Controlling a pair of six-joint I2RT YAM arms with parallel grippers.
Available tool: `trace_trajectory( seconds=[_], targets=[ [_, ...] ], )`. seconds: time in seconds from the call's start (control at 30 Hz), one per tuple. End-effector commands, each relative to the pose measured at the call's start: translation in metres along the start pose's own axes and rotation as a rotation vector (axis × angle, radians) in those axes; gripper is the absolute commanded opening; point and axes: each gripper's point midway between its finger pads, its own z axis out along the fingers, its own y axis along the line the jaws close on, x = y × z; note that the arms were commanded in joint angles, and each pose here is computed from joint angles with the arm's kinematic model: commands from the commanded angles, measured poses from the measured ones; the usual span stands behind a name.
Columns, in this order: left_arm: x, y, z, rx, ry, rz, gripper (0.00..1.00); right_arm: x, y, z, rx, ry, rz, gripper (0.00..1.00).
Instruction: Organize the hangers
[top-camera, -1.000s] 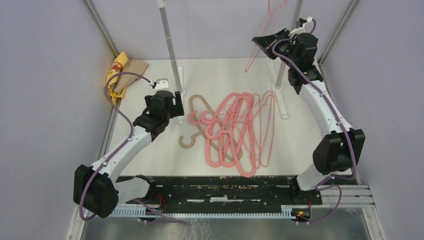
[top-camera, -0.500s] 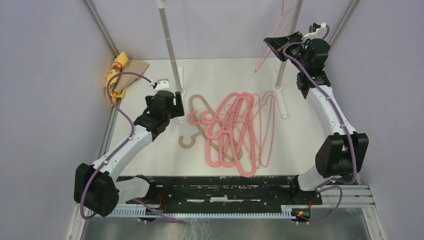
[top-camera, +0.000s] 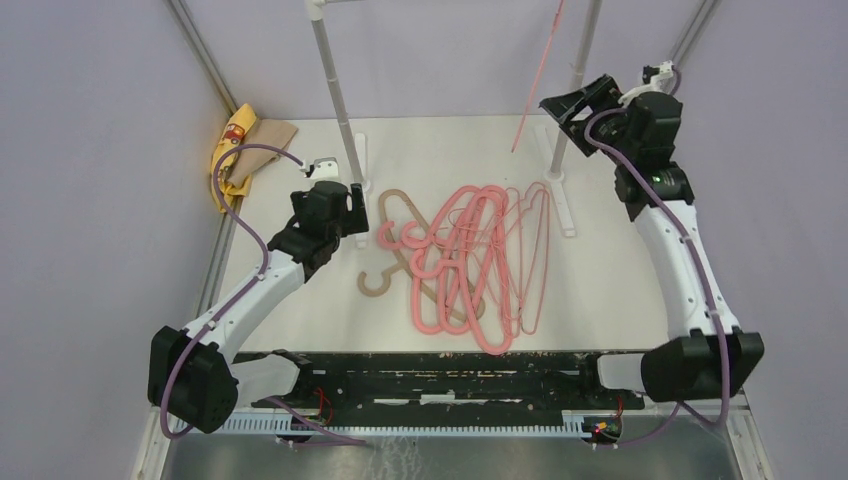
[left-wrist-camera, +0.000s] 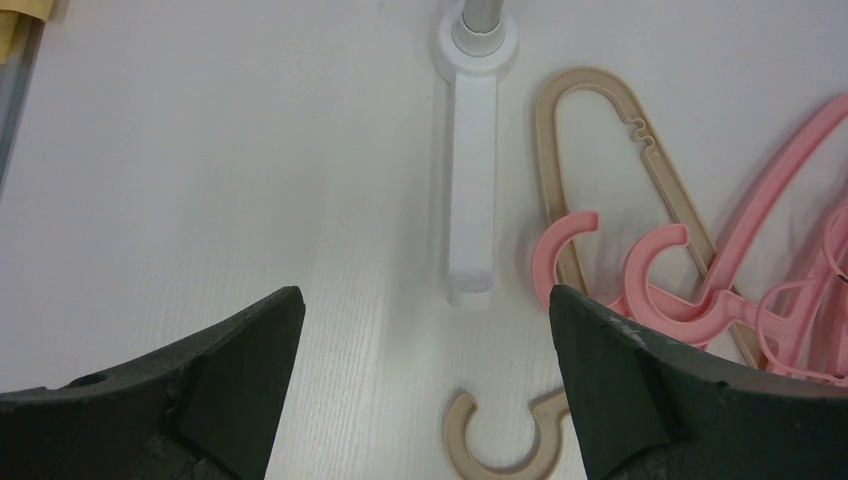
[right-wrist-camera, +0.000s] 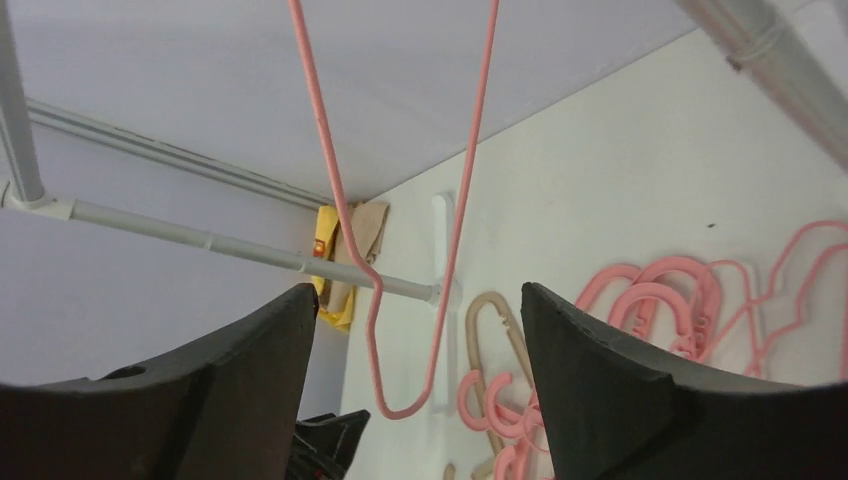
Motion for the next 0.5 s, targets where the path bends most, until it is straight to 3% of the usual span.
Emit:
trace_trajectory(
  seconds=[0.0, 0.2, 0.47],
  targets=[
    [-0.004, -0.002, -0.001, 0.0, -0.013, -0.044, 0.99, -0.018, -0.003, -0.051, 0.1, -0.106, -0.196, 0.84],
    [-0.002, -0.007, 0.002, 0.015, -0.001, -0.044, 0.99, -0.003, -0.04, -0.091, 0.276, -0.089, -0.352, 0.83],
    [0.002, -0.009, 0.004, 0.018, 0.01, -0.045, 0.99, 0.105, -0.124, -0.118, 0.416, 0.223, -0.448, 0.74]
  ],
)
